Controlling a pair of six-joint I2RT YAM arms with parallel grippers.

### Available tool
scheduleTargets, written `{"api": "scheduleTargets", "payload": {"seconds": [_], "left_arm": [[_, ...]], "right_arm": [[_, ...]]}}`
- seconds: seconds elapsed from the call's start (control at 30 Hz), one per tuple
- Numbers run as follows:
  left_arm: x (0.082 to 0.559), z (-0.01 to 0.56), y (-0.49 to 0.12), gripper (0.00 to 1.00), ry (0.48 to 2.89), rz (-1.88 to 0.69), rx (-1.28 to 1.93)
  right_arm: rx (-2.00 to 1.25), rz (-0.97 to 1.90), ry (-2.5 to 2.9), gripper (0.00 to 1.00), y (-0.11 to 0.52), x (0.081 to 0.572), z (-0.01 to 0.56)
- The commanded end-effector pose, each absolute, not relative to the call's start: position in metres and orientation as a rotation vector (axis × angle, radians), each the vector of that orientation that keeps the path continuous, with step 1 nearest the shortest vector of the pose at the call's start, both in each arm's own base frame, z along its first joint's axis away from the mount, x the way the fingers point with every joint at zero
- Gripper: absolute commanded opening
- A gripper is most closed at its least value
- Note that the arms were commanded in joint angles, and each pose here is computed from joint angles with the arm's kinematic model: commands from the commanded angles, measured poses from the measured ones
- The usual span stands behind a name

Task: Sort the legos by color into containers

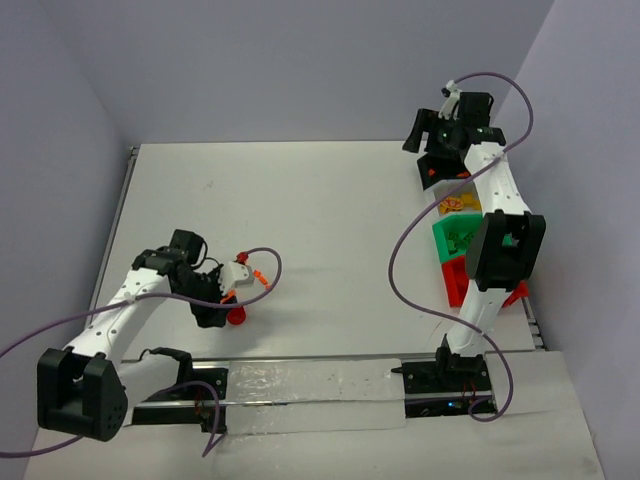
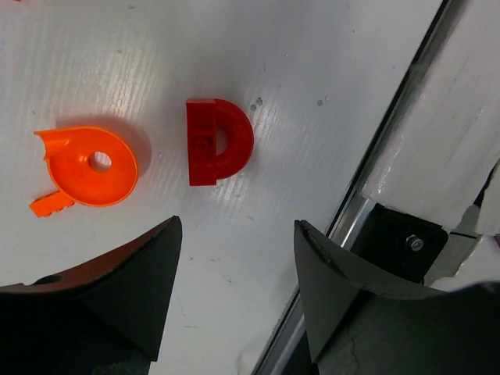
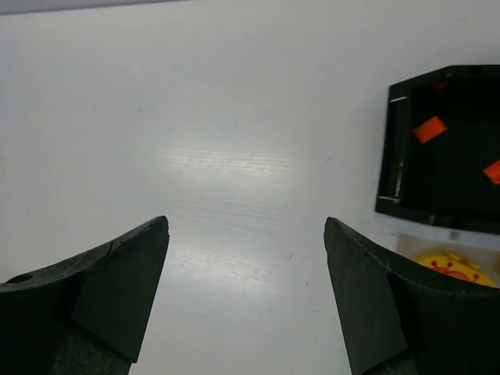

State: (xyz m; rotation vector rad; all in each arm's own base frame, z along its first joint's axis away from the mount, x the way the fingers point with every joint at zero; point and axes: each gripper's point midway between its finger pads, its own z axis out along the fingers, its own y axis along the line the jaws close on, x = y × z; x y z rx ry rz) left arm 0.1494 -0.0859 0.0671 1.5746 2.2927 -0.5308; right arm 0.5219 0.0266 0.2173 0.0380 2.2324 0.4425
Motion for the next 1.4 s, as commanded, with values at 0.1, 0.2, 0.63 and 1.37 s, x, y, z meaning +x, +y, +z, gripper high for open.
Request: {"api": "scheduleTargets", "payload": {"seconds": [0.1,0.2,0.63,1.37], "left_arm": [[0.19,0.061,-0.112,0.56,2.109,-0.48,1.597],[0.191,0.056,-0.116,0.54,2.12,-0.501,1.605],[0.18,0.031,-0.127,0.49,2.203,-0.519,1.655],[0.194,0.05,-0.144,0.1,2.071,-0.453,1.639]], "right_arm": [[-0.043,0.555,2.249,0.87,0.058,0.486,0.222],[-0.049,0.563,2.26,0.87,0.06,0.48,0.218],[-0.04,0.597,2.293,0.85,0.064,0.473,0.21],[-0.085,0.926,2.304,0.84,0.119,0.417,0.206]]}}
